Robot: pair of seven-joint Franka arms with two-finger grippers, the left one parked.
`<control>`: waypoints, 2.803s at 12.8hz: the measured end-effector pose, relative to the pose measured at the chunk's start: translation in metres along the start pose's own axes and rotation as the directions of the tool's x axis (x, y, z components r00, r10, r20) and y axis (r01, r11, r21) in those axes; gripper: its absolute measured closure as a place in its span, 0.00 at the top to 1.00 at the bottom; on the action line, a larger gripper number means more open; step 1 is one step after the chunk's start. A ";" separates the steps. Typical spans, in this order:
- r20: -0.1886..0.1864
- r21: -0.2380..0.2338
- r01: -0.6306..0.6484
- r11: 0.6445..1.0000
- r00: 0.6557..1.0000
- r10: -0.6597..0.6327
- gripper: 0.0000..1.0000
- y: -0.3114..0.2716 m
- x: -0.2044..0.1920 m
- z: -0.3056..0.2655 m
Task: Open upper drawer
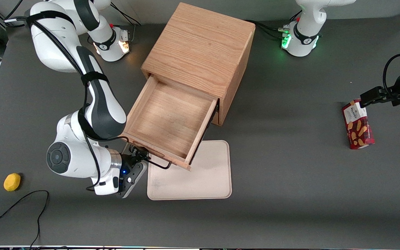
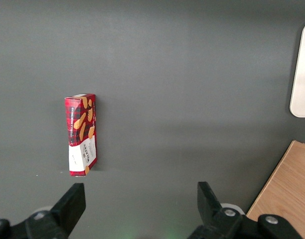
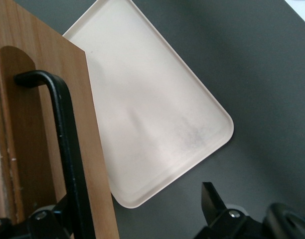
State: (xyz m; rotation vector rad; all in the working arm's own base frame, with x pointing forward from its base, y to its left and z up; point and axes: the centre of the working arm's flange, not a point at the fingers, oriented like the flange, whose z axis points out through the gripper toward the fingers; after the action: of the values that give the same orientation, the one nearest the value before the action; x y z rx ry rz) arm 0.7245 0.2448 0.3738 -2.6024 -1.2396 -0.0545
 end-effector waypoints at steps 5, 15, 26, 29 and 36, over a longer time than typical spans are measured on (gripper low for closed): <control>0.004 0.004 0.001 1.000 1.000 -0.001 1.00 -0.001 0.000 -0.002; 0.061 0.062 0.016 0.998 0.998 -0.019 1.00 -0.014 -0.001 -0.003; 0.030 0.046 -0.002 0.999 1.000 0.001 1.00 0.004 -0.009 -0.034; 0.036 0.051 -0.009 0.999 0.999 0.007 1.00 0.008 -0.014 -0.041; 0.104 0.049 -0.080 0.996 0.992 0.074 1.00 -0.011 -0.052 -0.144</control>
State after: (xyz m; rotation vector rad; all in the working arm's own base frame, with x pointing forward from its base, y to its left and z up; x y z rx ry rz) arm 0.6941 0.1765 0.5080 -2.6330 -1.1548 0.1254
